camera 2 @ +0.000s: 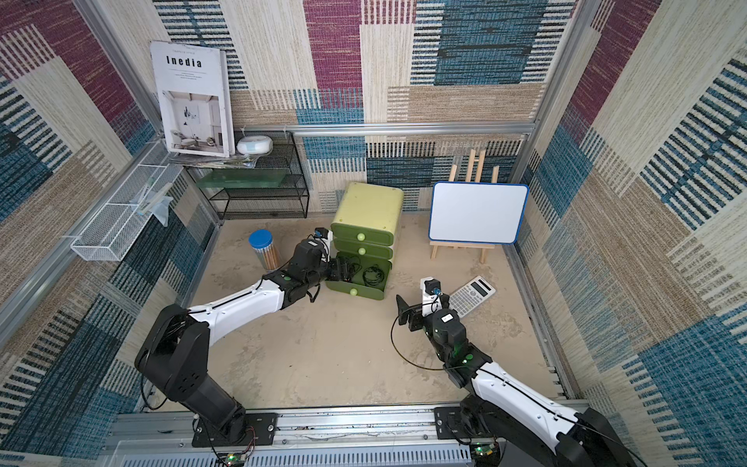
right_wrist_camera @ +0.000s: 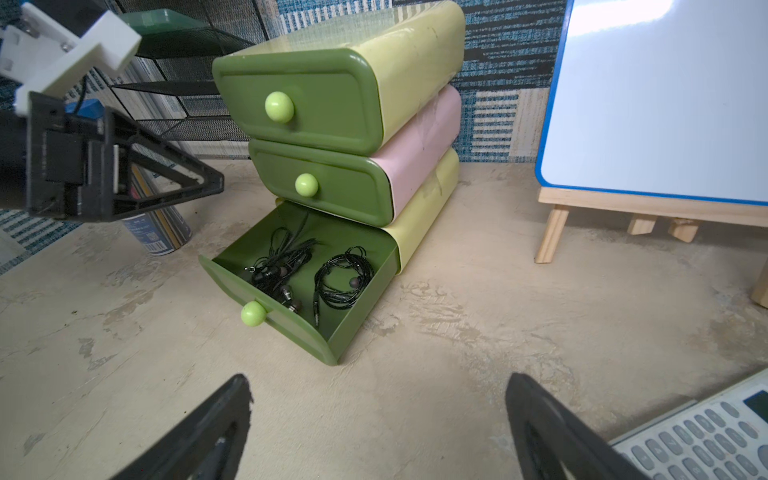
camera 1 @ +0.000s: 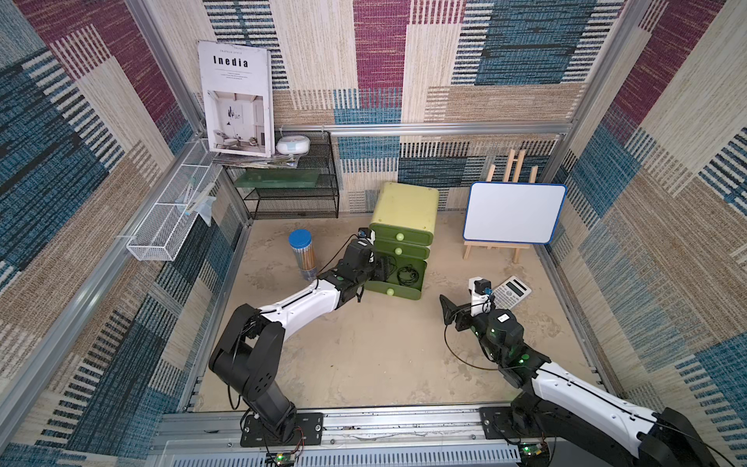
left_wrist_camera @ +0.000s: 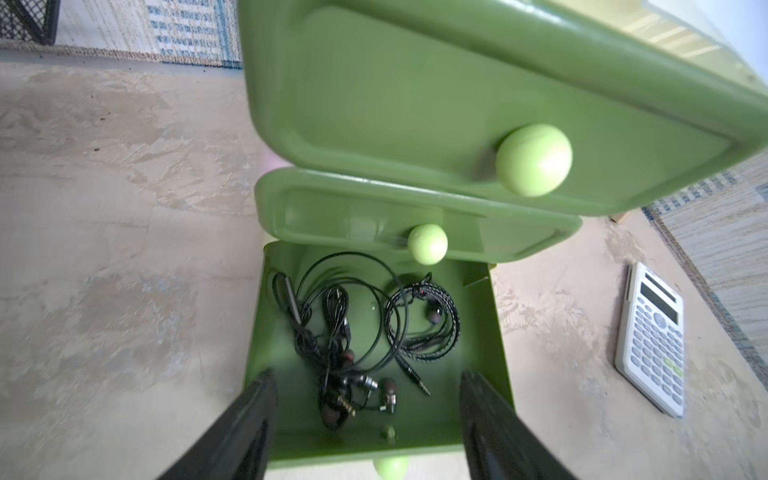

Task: Place the wired earphones into the drawer by color
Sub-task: Place the wired earphones in the drawer.

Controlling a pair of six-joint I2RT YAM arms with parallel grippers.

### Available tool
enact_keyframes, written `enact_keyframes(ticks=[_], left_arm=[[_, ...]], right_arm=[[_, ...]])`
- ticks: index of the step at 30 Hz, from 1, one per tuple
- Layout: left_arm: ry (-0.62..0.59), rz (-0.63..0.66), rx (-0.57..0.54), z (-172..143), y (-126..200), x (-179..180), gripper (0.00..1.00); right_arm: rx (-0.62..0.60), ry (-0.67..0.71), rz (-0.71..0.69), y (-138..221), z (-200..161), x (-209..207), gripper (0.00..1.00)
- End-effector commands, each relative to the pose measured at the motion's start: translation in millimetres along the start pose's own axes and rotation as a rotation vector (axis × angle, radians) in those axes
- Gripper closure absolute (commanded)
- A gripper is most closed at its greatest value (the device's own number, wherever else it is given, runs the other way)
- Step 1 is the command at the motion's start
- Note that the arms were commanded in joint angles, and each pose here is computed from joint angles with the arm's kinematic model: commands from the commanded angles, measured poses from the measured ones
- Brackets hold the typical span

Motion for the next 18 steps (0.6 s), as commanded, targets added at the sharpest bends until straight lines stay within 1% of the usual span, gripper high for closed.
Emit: enact_keyframes(ticks=[1, 4, 10, 14, 18], left_arm=[[0.039, -0.008, 0.035, -10.8, 13.7, 3.2, 0.21], [0.065, -0.023, 0.047, -20.8, 27.3, 5.9, 0.18], [0.093, -0.067, 0.066, -41.8, 48.1, 6.3, 0.17], [0.080, -0.097, 0.090, -57.7, 51.0, 2.6, 0.16], [0.075, -0.106, 0.116, -74.3, 47.1, 2.2, 0.16]], right_arm=[[0.010, -0.024, -0.016, -2.7, 2.9, -2.0, 0.01], [0.033, -0.046, -0.012, -6.5, 2.7, -3.8, 0.01], [0.078, -0.124, 0.010, -17.2, 6.1, -8.9, 0.01], [0.108, -0.155, 0.037, -27.4, 14.0, -10.8, 0.01], [0.123, -0.178, 0.065, -37.4, 23.8, -13.3, 0.01]])
Point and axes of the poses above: each gripper's point midway between its finger pads, its own y axis back along the fingers, its own x axis along the line the jaws close on, z = x × y, the point moved 5 cm from there along y, back along the fingers, and after that the axes turned 5 degrees about y, right-handed, at the moved point
